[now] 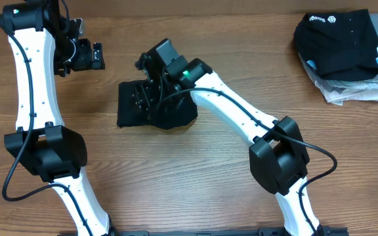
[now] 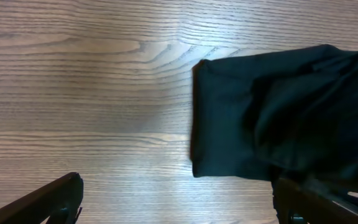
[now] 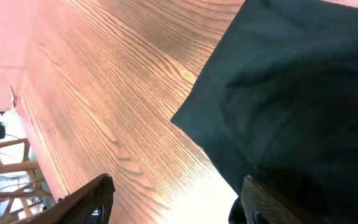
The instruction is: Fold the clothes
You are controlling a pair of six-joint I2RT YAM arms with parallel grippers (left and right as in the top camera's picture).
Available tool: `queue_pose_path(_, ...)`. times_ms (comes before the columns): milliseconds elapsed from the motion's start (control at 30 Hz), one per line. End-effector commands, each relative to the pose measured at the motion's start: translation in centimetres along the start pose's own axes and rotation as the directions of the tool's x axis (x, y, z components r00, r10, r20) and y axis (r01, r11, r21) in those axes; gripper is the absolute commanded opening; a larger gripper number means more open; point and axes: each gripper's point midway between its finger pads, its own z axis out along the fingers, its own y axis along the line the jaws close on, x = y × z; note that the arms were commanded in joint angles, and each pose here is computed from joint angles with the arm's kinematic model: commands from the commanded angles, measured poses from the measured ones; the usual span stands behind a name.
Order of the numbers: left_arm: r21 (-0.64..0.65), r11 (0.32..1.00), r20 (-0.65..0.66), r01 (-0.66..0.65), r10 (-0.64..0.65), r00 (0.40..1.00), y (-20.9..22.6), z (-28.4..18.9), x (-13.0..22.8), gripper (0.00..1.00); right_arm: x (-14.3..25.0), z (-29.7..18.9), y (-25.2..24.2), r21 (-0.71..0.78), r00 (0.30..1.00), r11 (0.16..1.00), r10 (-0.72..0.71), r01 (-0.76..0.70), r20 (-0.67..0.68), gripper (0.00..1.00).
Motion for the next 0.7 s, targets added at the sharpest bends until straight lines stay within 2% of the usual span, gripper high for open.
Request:
queue_pose_path(0, 0.020, 1.000, -0.025, -0.008, 0.009, 1.000, -0.1, 0.7, 0.3, 1.00, -2.8, -4.2, -1.9, 0.015, 0.996, 1.000, 0.022, -0.023, 0.088, 0.70)
queue_pose_path(100, 0.031, 0.999, -0.031, -0.029, 0.030, 0.999, -0.6, 0.8, 0.4, 1.00, -4.4, -8.9, -4.5, 0.043, 0.986, 0.995, 0.078, -0.085, 0.149, 0.72)
queue_pose_path(300, 0.148, 0.971, -0.058, -0.187, 0.198, 0.979, -5.6, 1.0, 1.6, 1.00, -5.0, -16.3, -12.3, 0.104, 0.943, 0.958, 0.237, -0.267, 0.235, 0.81)
queue_pose_path(433, 0.175, 0.951, -0.108, -0.256, 0.278, 0.955, -9.7, 1.5, 3.3, 1.00, -3.4, -19.0, -17.0, 0.152, 0.909, 0.912, 0.341, -0.382, 0.240, 0.83)
queue_pose_path(567, 0.197, 0.929, -0.153, -0.314, 0.346, 0.926, -14.1, 3.1, 5.1, 1.00, -2.8, -20.5, -19.2, 0.176, 0.887, 0.885, 0.380, -0.431, 0.263, 0.84)
queue_pose_path(667, 0.172, 0.913, -0.178, -0.370, 0.398, 0.900, -15.4, 5.3, 6.0, 1.00, -2.8, -21.1, -19.9, 0.179, 0.881, 0.880, 0.386, -0.441, 0.274, 0.84)
